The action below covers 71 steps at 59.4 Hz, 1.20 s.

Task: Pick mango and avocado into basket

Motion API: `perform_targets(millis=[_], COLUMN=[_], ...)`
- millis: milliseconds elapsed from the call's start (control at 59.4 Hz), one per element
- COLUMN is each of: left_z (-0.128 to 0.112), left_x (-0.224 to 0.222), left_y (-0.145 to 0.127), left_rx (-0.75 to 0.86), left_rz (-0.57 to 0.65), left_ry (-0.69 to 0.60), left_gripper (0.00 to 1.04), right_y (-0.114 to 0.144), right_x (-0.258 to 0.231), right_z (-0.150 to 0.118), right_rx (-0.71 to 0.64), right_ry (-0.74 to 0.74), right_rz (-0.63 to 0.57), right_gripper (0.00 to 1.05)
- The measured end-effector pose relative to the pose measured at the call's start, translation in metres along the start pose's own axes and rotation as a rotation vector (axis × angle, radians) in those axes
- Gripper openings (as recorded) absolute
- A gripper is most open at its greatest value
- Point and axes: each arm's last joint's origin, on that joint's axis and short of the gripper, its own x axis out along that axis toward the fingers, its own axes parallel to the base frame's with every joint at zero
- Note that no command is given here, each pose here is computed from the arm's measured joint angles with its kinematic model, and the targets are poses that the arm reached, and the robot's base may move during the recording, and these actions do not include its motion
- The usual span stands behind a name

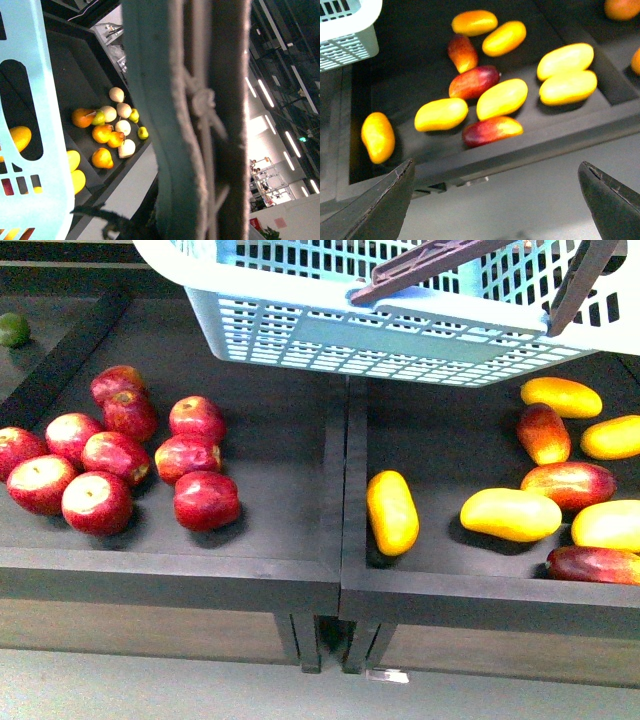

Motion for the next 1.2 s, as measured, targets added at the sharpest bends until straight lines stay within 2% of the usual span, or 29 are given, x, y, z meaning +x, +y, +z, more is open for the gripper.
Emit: perform_targets(millis=[34, 118, 219, 320, 337, 387, 421, 438, 488, 539, 673, 791, 976, 1195], left_z=[0.0, 0.0, 0.001, 0.0, 0.0, 0.0, 0.0, 0.0, 0.0, 0.0, 0.0, 0.0, 0.0, 0.0], left_x=[0.0, -0.001, -0.001, 0.0, 0.0, 0.0, 0.0, 0.0, 0.0, 0.0, 0.0, 0.0, 0.0, 0.0], left_y=[0.0, 0.0, 0.001, 0.0, 0.0, 0.0, 0.0, 0.0, 0.0, 0.0, 0.0, 0.0, 0.0, 0.0], left_rx=[0.001, -0.005, 0.003, 0.002, 0.0, -0.002, -0.001, 0.0, 0.001, 0.0, -0.002, 0.0, 0.0, -0.002], left_rz=[0.0, 0.002, 0.003, 0.001, 0.001, 0.0, 0.001, 0.001, 0.001, 0.0, 0.0, 0.001, 0.001, 0.0], left_ry=[0.0, -0.002, -0.004, -0.001, -0.001, -0.001, -0.001, -0.001, -0.002, -0.001, -0.001, -0.001, -0.001, -0.001], left_gripper=[0.06, 0.06, 0.06, 0.06, 0.06, 0.06, 0.06, 0.06, 0.06, 0.06, 0.06, 0.06, 0.06, 0.06], right_y=[-0.006, -0.026, -0.035, -0.045, -0.048, -0.054, -0.055, -0.057, -0.06, -0.065, -0.079, -0.097, -0.124, -0.137], right_x=[0.007, 0.041, 0.08, 0.12, 0.135, 0.165, 0.175, 0.184, 0.197, 0.213, 0.245, 0.264, 0.289, 0.312], right_z=[0.006, 0.026, 0.033, 0.032, 0.03, 0.024, 0.021, 0.017, 0.014, 0.012, 0.02, 0.027, 0.028, 0.023], right_rx=[-0.041, -0.289, -0.532, -0.723, -0.81, -0.96, -1.002, -1.069, -1.135, -1.257, -1.492, -1.645, -1.787, -1.827], right_ry=[-0.02, -0.039, -0.05, -0.015, 0.0, 0.05, 0.08, 0.105, 0.138, 0.169, 0.176, 0.194, 0.239, 0.275], right_rz=[-0.011, 0.004, 0.053, 0.07, 0.078, 0.133, 0.159, 0.182, 0.21, 0.233, 0.266, 0.255, 0.252, 0.282], right_gripper=[0.96, 0.96, 0.96, 0.96, 0.96, 0.96, 0.96, 0.96, 0.96, 0.96, 0.96, 0.96, 0.96, 0.96])
